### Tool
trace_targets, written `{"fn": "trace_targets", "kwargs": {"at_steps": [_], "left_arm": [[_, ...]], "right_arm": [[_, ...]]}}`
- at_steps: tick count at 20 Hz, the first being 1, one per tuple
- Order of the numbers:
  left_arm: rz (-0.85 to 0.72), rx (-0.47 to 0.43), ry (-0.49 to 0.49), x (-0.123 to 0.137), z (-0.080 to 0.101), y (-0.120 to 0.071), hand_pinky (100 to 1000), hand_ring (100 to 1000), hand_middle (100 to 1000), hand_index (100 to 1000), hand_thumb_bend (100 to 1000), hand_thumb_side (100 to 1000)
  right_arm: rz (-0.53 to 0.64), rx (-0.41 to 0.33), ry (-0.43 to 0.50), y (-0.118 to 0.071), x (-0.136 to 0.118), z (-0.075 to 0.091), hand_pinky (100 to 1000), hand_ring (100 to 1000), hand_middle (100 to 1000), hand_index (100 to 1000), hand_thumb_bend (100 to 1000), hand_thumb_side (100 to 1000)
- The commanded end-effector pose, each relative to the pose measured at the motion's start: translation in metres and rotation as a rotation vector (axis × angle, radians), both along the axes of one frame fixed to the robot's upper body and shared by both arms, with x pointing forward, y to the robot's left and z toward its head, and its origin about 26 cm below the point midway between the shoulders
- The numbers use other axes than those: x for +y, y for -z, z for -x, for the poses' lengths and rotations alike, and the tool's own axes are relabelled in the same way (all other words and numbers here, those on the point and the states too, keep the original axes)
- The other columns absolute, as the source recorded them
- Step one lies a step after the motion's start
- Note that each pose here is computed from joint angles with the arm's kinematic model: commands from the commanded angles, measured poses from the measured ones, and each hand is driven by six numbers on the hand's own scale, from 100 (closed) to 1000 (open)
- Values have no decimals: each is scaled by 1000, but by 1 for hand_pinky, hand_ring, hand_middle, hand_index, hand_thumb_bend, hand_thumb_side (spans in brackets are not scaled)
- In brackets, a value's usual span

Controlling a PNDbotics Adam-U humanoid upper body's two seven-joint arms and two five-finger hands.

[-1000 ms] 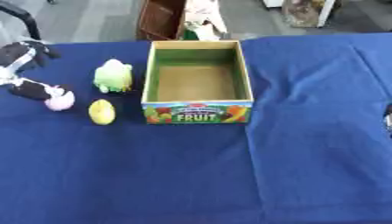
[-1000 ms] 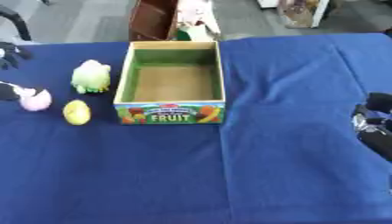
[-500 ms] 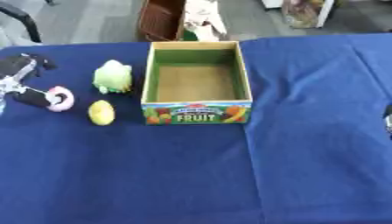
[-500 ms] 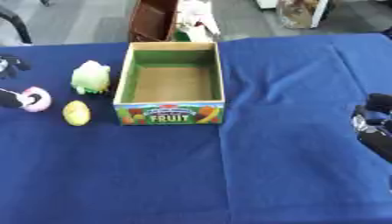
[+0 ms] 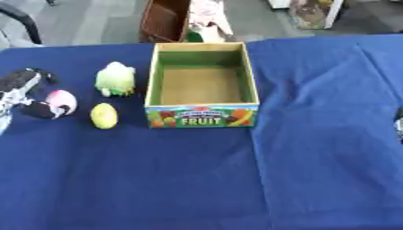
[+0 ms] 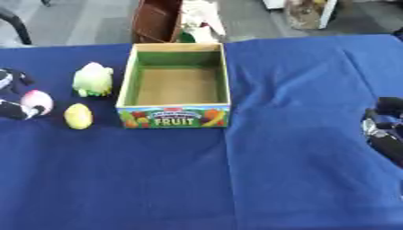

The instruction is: Pick up objects on the table and place them in the box.

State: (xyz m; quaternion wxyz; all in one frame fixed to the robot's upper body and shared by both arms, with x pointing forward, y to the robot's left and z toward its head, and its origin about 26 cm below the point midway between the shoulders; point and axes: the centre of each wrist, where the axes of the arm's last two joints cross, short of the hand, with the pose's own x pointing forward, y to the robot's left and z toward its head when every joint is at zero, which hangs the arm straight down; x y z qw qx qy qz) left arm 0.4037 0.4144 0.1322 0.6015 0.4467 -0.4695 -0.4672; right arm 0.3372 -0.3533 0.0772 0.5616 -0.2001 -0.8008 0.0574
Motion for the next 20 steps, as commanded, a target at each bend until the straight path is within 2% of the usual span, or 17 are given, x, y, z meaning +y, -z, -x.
{"fn": "trace_targets", "kwargs": {"at_steps": [1, 2, 3, 4, 5, 6, 7, 10, 11, 15, 17, 20], "left_arm": [[-16, -42, -19, 7, -1, -11, 652, 609, 623, 722, 310, 197], [-21, -50, -24, 6, -1, -10, 648, 595, 605, 700, 290, 200], [-27, -56, -28, 6, -1, -9, 625, 540, 526, 608, 220, 202], [-36, -64, -33, 5, -2, -8, 611, 509, 486, 566, 199, 201], [-43, -69, -36, 5, -2, -7, 592, 465, 409, 503, 170, 199], [-49, -72, -37, 4, -2, -6, 580, 434, 361, 464, 162, 198], [-53, -74, -39, 4, -2, -5, 557, 387, 270, 383, 153, 198], [-64, -87, -47, 3, -1, -3, 514, 299, 107, 204, 148, 202], [-67, -92, -50, 3, -1, -3, 506, 282, 100, 178, 147, 204], [-66, -115, -49, 1, -1, -6, 501, 275, 100, 169, 146, 207], [-60, -143, -41, -2, -1, -16, 501, 274, 100, 170, 146, 208], [-54, -212, -8, -10, -2, -42, 502, 272, 100, 169, 148, 208]], "right_arm": [[22, -22, -1, -9, -4, -1, 560, 729, 649, 729, 171, 100], [22, -22, -1, -9, -4, -1, 560, 729, 649, 729, 171, 100], [21, -22, -1, -9, -4, -1, 560, 728, 649, 729, 172, 100], [21, -22, -1, -9, -4, -1, 560, 728, 649, 729, 172, 100], [20, -22, -1, -9, -3, -1, 560, 729, 649, 729, 172, 100], [20, -22, -1, -9, -3, -1, 560, 729, 649, 729, 172, 100], [20, -22, -2, -9, -3, -1, 560, 729, 649, 729, 172, 100], [19, -22, -1, -9, -3, -1, 560, 729, 649, 729, 172, 100], [19, -22, -1, -9, -3, -2, 560, 729, 649, 729, 173, 100], [19, -21, 1, -9, -4, -1, 560, 729, 649, 729, 173, 100], [19, -21, 3, -9, -4, -1, 560, 728, 649, 729, 173, 100], [20, -20, 4, -8, -5, -1, 560, 728, 649, 729, 174, 100]]}}
